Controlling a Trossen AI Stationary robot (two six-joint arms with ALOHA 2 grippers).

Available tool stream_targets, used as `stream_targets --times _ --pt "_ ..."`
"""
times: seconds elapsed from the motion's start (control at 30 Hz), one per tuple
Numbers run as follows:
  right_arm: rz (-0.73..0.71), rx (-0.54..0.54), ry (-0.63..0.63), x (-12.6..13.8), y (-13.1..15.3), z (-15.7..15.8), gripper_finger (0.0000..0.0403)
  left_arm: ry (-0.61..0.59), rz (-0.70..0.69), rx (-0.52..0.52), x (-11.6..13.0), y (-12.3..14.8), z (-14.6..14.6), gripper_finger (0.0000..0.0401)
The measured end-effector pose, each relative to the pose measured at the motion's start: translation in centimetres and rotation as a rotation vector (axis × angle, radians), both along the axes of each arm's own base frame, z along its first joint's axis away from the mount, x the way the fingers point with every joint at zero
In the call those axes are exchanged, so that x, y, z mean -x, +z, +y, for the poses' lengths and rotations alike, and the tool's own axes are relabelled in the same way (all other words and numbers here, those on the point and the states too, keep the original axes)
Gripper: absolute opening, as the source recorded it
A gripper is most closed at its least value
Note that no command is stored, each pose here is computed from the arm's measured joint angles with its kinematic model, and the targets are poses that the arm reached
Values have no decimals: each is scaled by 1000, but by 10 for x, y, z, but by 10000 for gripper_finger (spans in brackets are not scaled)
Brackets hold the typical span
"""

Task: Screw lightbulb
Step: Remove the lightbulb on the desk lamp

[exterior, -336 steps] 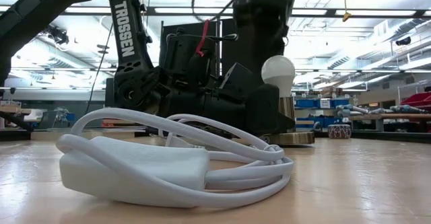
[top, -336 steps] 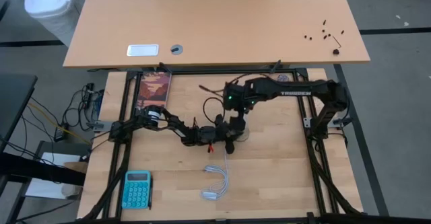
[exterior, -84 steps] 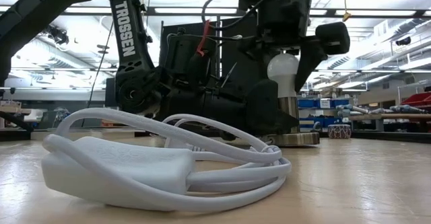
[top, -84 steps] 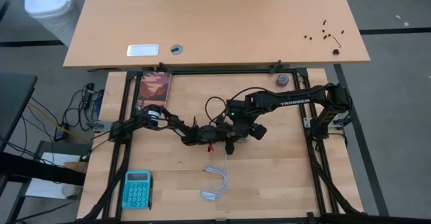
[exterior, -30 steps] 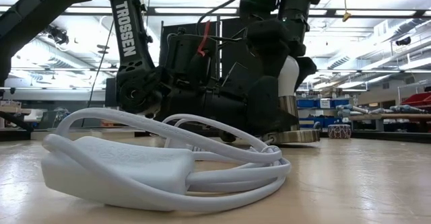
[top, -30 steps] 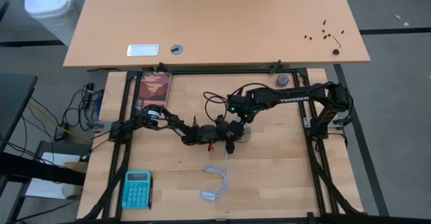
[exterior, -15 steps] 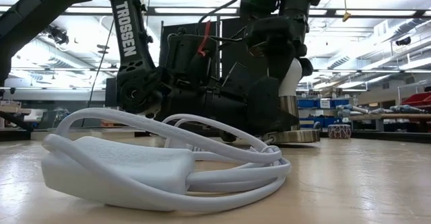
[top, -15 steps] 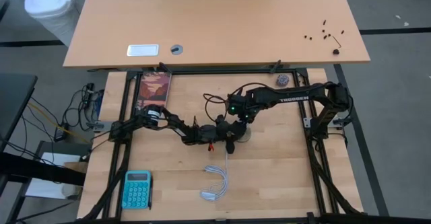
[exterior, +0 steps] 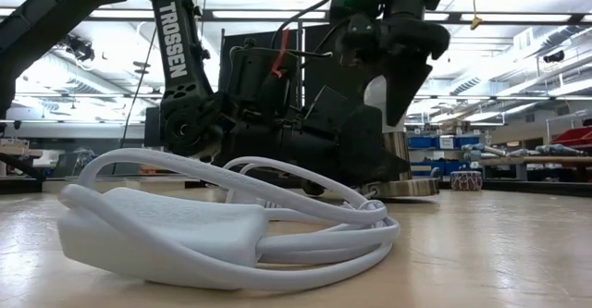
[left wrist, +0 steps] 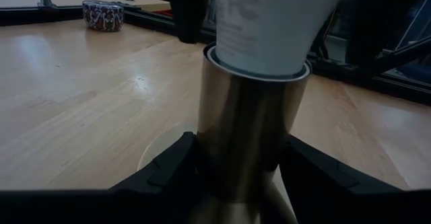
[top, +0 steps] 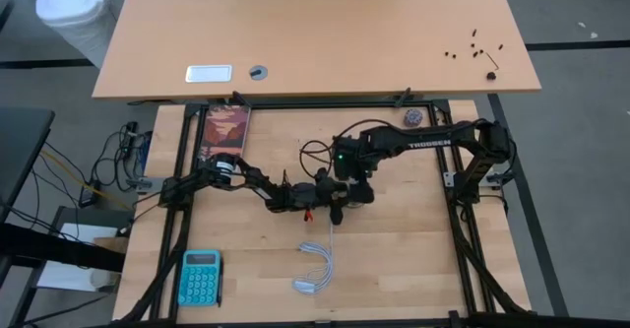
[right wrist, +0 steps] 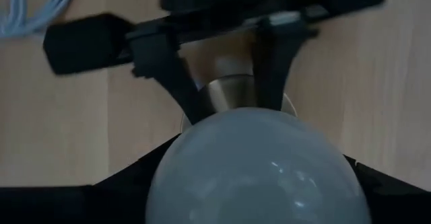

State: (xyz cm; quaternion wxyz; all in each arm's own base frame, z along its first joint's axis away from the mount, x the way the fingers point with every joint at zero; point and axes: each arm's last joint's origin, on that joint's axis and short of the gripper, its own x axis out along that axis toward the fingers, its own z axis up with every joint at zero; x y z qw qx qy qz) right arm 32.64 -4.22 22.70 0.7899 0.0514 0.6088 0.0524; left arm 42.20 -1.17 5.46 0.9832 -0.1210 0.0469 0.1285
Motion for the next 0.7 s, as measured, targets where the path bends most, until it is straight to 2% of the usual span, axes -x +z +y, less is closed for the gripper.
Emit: stream_targets --times 0.13,0.27,0.53,0.63,0.7 --pt "-40 56 198 -2 0 6 269 1 2 -4 0 0 0 198" --pt "-115 152 477 -6 2 10 283 0 3 -6 0 0 0 198" --pt "-209 281 935 -10 3 18 261 -6 -1 0 0 0 0 198" --pt "-220 293 976 -10 3 21 259 -9 -1 -1 0 0 0 198" --pt "-225 284 912 -12 3 21 267 -12 -3 1 0 0 0 198"
